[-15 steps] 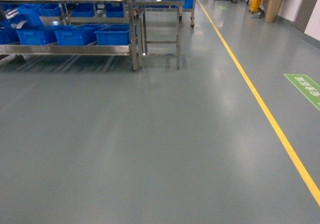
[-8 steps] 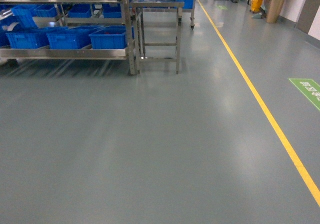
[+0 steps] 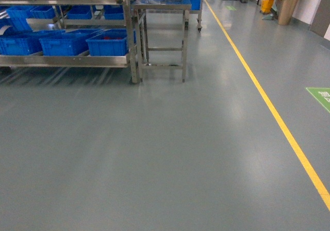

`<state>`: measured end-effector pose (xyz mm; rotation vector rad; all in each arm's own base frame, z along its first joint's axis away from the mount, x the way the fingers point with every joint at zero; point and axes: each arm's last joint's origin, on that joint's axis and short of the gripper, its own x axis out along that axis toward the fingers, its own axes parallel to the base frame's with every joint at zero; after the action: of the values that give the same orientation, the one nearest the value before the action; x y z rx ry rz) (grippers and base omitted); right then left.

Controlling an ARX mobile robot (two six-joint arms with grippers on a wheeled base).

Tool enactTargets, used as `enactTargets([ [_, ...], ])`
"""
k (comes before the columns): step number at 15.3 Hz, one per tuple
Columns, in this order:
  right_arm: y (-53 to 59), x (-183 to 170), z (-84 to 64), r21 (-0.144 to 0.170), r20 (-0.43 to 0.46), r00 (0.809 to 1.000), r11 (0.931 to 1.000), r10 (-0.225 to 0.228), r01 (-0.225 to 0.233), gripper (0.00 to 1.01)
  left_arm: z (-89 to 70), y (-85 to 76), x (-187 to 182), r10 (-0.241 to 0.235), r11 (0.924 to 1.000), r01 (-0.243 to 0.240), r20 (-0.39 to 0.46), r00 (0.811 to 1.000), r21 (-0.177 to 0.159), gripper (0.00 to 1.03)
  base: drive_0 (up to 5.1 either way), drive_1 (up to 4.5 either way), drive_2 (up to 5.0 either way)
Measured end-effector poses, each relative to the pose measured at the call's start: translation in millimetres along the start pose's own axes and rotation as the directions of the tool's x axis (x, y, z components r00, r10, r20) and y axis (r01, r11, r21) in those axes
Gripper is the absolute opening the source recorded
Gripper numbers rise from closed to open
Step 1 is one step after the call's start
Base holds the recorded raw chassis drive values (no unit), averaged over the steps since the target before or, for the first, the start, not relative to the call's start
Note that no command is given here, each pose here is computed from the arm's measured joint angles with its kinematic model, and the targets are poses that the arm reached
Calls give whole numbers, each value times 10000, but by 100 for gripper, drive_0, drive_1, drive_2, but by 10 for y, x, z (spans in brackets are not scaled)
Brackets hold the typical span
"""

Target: Sort blue parts and orange caps into right shelf containers

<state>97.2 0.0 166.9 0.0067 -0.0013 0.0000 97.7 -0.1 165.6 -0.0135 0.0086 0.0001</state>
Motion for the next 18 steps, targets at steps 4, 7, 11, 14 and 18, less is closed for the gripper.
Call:
enactTargets([
  [4, 0, 0, -3, 0, -27, 10000, 10000, 0, 0, 45, 0, 0, 0, -8, 10000, 8, 0, 10000, 0, 41, 6, 437, -424],
  [7, 0, 0, 1, 0, 15, 10000, 10000, 0, 0, 45, 5, 0, 0, -8, 10000, 8, 49, 10000, 0, 41, 6, 437, -424],
  [11, 0, 0, 1, 0, 15, 10000, 10000, 0, 0, 45, 2, 0, 0, -8, 10000, 8, 23, 10000, 0, 41, 6, 437, -424],
  [14, 0, 0, 1, 0, 11, 10000, 10000, 4, -4, 45, 1, 0, 0, -8, 10000, 8, 11, 10000, 0, 41, 6, 437, -424],
  [18, 0, 0, 5, 0, 53, 10000, 10000, 0, 0, 45, 7, 0, 0, -9, 10000, 9, 72, 10000, 0, 41, 6, 437, -424],
])
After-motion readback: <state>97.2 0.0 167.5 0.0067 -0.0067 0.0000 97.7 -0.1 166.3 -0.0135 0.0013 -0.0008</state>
